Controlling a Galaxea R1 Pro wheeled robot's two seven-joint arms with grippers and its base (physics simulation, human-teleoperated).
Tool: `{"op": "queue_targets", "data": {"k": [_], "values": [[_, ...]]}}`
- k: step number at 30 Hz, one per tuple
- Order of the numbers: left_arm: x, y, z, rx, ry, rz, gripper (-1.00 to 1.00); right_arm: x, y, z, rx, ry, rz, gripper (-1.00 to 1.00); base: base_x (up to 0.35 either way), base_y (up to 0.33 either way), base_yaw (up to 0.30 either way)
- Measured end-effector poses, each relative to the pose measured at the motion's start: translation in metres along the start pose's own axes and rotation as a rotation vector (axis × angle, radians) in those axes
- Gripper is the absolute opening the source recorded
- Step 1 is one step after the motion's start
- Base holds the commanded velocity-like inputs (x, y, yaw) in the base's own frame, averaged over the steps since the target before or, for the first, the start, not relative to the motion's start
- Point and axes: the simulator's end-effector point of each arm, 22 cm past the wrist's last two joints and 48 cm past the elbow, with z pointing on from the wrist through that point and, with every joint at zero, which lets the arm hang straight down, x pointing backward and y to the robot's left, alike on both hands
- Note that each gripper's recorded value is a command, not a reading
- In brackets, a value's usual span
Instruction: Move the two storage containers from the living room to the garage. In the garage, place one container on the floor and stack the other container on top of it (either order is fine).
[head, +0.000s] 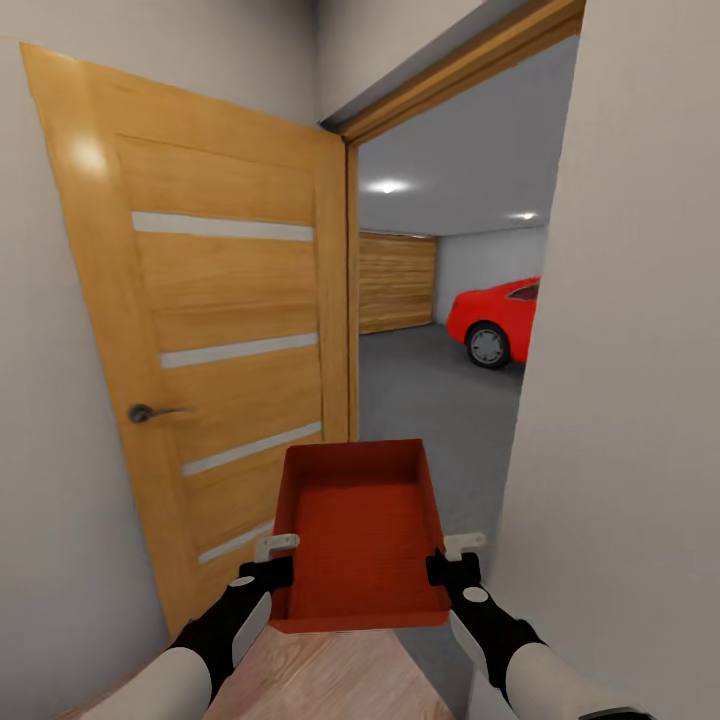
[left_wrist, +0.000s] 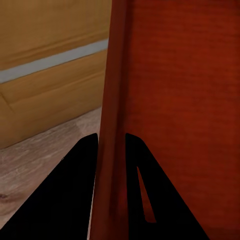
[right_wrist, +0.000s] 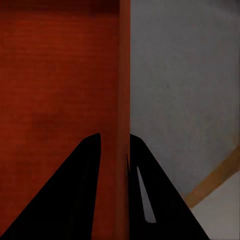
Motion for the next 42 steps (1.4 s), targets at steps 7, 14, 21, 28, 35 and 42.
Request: {"op": "queue_targets", "data": {"k": [7, 14, 21, 28, 35, 42], "values": [[-0.0003, 0.0003, 0.0001, 0.001, -0.001, -0.001, -1.00, -0.0005, 0.0003, 0.0000, 0.000, -0.001, -0.001, -1.00, 0.286, 0.193, -0.252], [-0.0003, 0.0004, 0.0001, 0.001, -0.001, -0.001, -1.00, -0.0005, 0.0003, 0.0000, 0.000, -0.001, -0.001, -1.00, 0.286, 0.197, -0.279], [-0.0002, 0.0005, 0.0001, 0.001, 0.000, 0.000, -1.00, -0.0003, 0.0005, -0.0001, 0.000, 0.000, 0.000, -1.00, 0.286, 0.205, -0.281], [-0.0001, 0.0004, 0.0001, 0.001, 0.000, 0.000, -1.00, 0.0000, 0.0004, -0.0001, 0.000, 0.000, 0.000, -1.00, 0.286, 0.205, -0.281], [-0.0002, 0.0007, 0.0002, 0.001, 0.000, 0.000, -1.00, -0.0003, 0.0006, -0.0001, 0.001, -0.001, 0.000, -1.00, 0.286, 0.205, -0.281], [-0.0001, 0.0007, 0.0002, 0.001, 0.000, 0.000, -1.00, 0.0000, 0.0007, -0.0001, 0.001, 0.000, 0.000, -1.00, 0.286, 0.205, -0.281]]}}
